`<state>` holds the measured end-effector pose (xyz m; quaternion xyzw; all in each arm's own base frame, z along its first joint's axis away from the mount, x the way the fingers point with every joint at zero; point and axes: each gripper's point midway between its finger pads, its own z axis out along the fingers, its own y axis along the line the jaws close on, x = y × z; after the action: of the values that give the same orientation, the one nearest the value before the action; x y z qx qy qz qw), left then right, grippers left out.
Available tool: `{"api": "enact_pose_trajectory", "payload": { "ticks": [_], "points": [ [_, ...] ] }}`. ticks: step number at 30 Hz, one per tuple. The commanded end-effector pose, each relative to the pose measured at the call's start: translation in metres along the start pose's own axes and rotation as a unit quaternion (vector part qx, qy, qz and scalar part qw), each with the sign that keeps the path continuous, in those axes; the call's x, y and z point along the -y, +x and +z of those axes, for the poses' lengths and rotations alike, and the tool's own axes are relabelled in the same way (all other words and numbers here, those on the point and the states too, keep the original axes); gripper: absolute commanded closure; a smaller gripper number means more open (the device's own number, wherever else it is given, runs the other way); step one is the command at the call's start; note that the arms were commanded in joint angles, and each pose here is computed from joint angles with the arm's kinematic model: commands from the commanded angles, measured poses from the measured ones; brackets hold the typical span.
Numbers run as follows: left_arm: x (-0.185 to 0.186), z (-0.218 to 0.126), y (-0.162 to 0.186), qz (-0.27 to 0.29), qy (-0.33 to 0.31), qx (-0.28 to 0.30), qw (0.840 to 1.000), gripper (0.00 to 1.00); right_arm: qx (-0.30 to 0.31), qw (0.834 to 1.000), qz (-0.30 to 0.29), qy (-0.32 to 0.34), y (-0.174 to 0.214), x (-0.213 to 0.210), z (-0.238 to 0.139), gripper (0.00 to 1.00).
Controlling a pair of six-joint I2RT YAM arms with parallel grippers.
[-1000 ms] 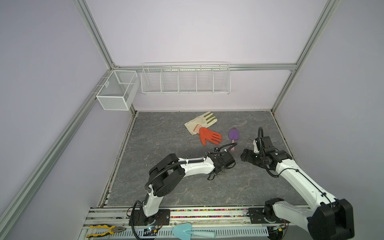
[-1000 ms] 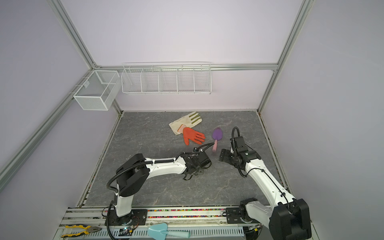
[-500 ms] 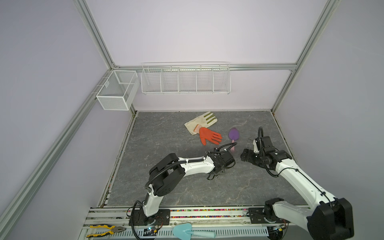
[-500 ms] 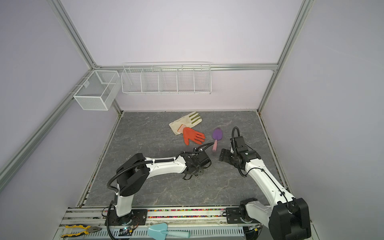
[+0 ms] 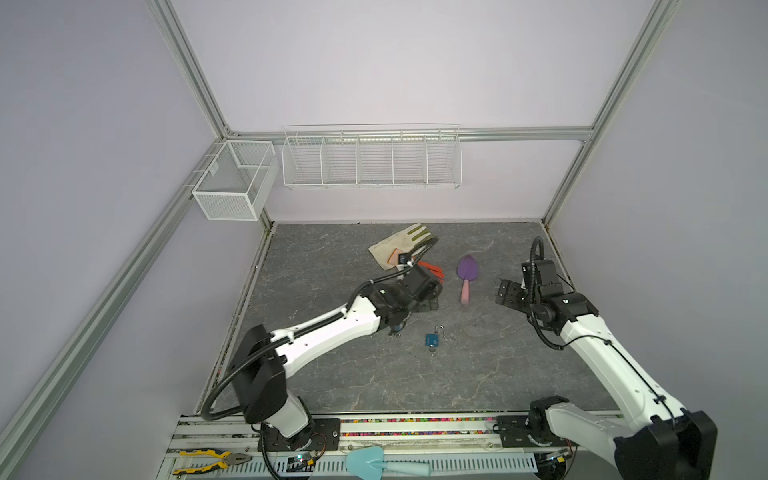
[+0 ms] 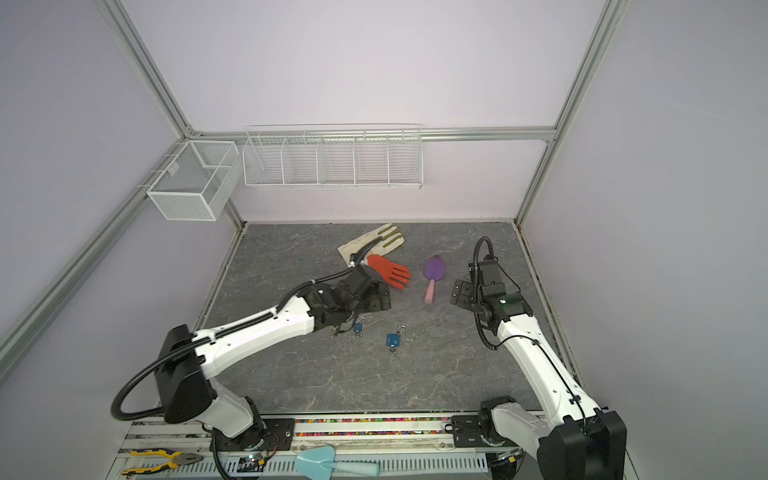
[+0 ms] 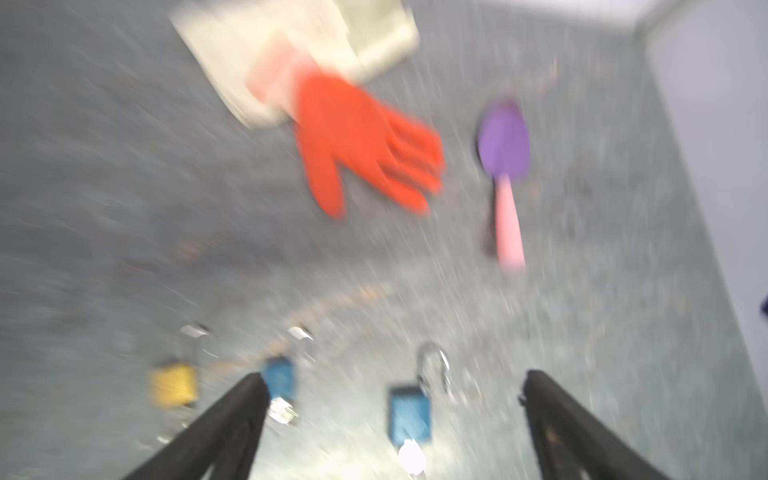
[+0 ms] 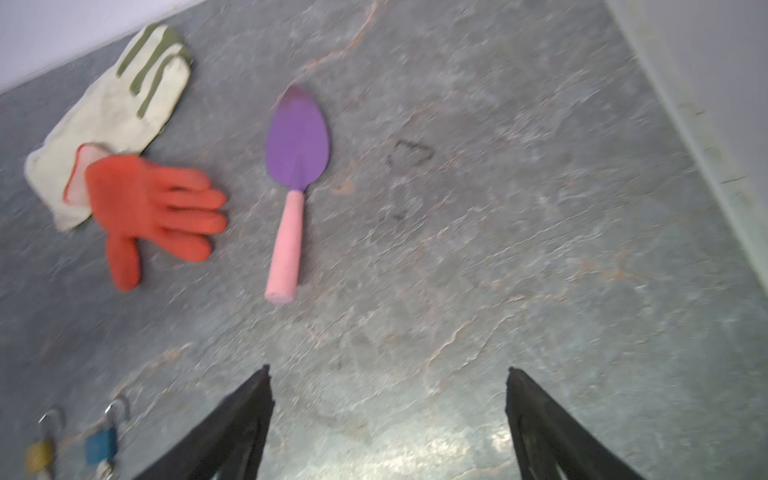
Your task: Unlock with the key
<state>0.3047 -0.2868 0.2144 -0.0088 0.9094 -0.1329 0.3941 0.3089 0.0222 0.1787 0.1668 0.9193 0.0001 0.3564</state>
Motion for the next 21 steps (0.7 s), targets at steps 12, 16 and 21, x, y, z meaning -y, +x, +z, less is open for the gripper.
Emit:
{"api": "enact_pose_trajectory", "payload": {
  "ticks": [12, 16, 21],
  "points": [
    [-0.342, -0.012, -0.035, -0.05, -0.409, 0.175, 0.894, 0.01, 0.124, 0.974, 0.042, 0.184, -0.015, 0.109, 0.097, 0.11],
    [-0.336, 0.01, -0.03, -0.007, -0.347, 0.251, 0.904, 0.01, 0.148, 0.98, 0.015, 0.133, -0.023, 0.09, 0.116, 0.11],
    [-0.324, 0.015, -0.041, 0.043, -0.309, 0.294, 0.903, 0.0, 0.205, 0.976, -0.057, 0.035, -0.035, 0.055, 0.12, 0.11]
  ]
}}
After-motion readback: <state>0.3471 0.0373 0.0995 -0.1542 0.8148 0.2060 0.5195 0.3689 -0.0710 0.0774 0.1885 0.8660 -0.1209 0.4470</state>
